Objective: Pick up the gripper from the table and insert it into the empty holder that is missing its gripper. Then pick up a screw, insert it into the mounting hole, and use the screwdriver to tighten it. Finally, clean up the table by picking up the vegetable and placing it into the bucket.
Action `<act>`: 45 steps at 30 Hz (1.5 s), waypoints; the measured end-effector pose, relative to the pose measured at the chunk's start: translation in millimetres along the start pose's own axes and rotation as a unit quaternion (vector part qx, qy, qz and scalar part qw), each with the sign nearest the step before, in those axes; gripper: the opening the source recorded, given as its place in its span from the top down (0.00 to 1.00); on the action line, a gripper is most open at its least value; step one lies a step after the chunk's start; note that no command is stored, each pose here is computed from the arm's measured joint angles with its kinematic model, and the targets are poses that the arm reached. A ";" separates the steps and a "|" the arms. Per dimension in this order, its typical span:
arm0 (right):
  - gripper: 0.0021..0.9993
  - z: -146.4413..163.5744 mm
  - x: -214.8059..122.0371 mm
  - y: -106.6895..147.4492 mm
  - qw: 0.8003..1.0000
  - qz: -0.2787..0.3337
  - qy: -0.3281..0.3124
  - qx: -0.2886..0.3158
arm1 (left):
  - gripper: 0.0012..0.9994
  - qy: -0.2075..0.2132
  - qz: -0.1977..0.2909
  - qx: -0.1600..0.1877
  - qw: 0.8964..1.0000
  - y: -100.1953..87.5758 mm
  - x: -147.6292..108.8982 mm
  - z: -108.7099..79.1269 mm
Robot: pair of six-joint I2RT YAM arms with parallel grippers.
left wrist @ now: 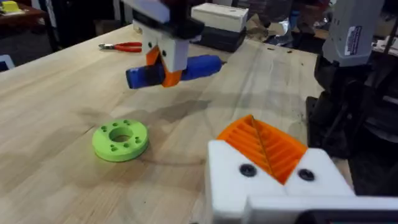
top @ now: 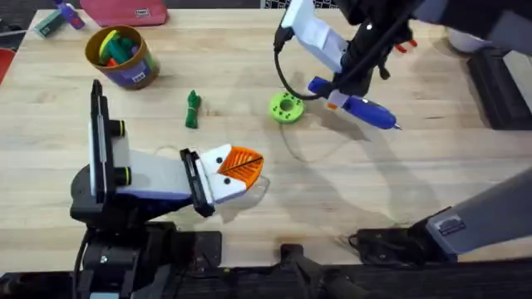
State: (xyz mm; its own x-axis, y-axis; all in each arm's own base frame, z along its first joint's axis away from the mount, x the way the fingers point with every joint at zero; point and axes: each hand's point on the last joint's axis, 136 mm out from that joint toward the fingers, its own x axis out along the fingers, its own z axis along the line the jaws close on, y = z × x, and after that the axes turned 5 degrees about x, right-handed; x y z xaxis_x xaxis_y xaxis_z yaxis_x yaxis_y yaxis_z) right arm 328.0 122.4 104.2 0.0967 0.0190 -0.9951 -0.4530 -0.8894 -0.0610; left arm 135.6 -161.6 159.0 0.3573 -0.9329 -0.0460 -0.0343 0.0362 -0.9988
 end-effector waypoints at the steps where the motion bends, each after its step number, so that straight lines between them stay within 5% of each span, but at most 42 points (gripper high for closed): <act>1: 0.98 -3.0 7.2 2.3 1.000 0.007 -0.005 0.005 | 0.98 0.000 0.000 0.000 1.000 0.0 0.0 0.0; 11: 0.95 -22.4 55.4 21.1 0.997 0.058 -0.024 0.036 | 0.98 0.000 0.000 0.000 1.000 0.0 0.0 0.0; 17: 0.12 -27.2 56.6 18.5 0.997 0.053 -0.015 0.055 | 0.98 0.000 0.000 0.000 1.000 0.1 0.0 0.0; 19: 0.02 -27.0 56.6 18.4 0.996 0.054 -0.014 0.064 | 0.98 0.000 0.000 0.000 1.000 0.0 0.0 0.0; 22: 0.01 -26.8 54.7 17.6 0.995 0.050 -0.014 0.081 | 0.93 0.000 0.000 0.001 1.000 0.0 0.0 0.0; 28: 0.01 -28.4 11.2 6.2 0.992 -0.012 0.011 0.121 | 0.06 0.000 0.000 0.000 1.000 0.0 0.0 -0.1; 37: 0.01 -23.9 -112.1 6.2 0.957 -0.168 0.097 0.216 | 0.01 -0.005 -0.001 -0.007 1.000 -1.0 0.0 1.7; 45: 0.01 -0.5 -188.8 27.3 0.903 -0.275 0.124 0.306 | 0.01 -0.083 0.001 -0.041 0.996 -15.4 -4.8 24.1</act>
State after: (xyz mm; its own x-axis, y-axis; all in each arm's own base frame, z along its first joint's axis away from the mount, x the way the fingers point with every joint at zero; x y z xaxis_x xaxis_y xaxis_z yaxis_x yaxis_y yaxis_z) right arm 297.8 94.3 290.5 0.6167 0.2108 -0.7585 -0.6737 -0.3571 -0.6470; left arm 156.9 -149.1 174.1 0.5064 -0.8604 -0.0567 -0.1085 0.0017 -0.9941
